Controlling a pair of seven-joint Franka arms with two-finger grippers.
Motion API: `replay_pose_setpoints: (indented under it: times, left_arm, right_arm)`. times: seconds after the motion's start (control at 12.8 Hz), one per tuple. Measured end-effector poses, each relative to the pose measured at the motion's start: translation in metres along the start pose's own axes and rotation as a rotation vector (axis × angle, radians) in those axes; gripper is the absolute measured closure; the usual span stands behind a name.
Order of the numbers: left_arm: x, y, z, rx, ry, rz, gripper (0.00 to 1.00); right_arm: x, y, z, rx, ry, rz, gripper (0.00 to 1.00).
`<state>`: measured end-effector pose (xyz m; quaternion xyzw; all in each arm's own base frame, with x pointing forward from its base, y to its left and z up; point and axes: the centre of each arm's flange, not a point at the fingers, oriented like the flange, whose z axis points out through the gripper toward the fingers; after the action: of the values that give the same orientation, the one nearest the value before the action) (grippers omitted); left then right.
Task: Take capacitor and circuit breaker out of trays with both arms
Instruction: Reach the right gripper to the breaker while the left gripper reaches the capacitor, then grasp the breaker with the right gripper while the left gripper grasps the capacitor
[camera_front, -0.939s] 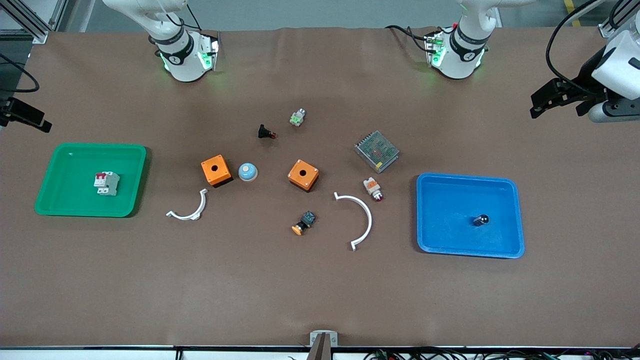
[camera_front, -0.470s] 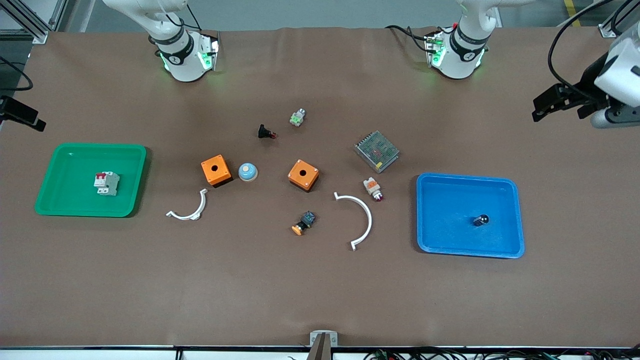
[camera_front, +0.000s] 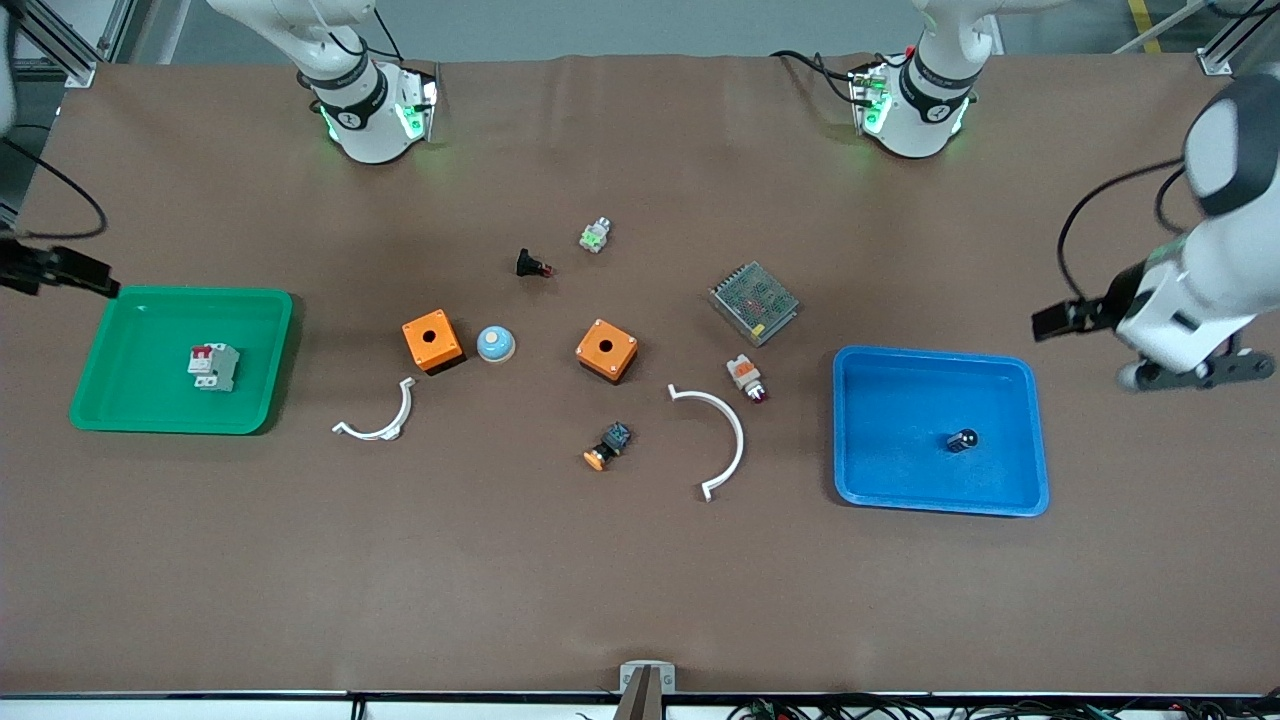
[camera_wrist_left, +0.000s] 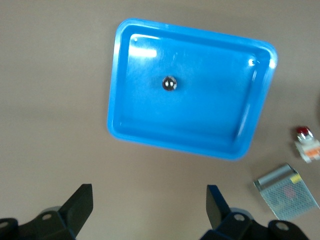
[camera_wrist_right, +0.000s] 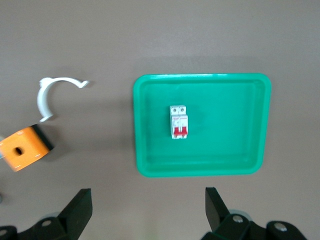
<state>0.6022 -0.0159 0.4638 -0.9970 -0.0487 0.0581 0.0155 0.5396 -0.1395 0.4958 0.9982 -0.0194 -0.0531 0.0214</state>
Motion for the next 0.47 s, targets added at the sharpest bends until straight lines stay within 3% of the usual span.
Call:
replay_pose_setpoints:
  times: [0.23,0.39,0.47]
  left_arm:
    - [0.023,-0.02,0.083,-0.016,0.009,-0.027,0.0]
    - [0.038,-0.019,0.128,-0.025,0.013,-0.028,0.05]
    - [0.044,-0.016,0.147,-0.03,0.018,-0.026,0.13]
  right_arm:
    - [0.012,0.002,0.09,-0.011,0.02,-0.034,0.0]
    - [0.018,0.02,0.153,-0.019,0.036,-0.05,0.0]
    - [0.019,0.029,0.178,-0.024,0.043,-0.054,0.0]
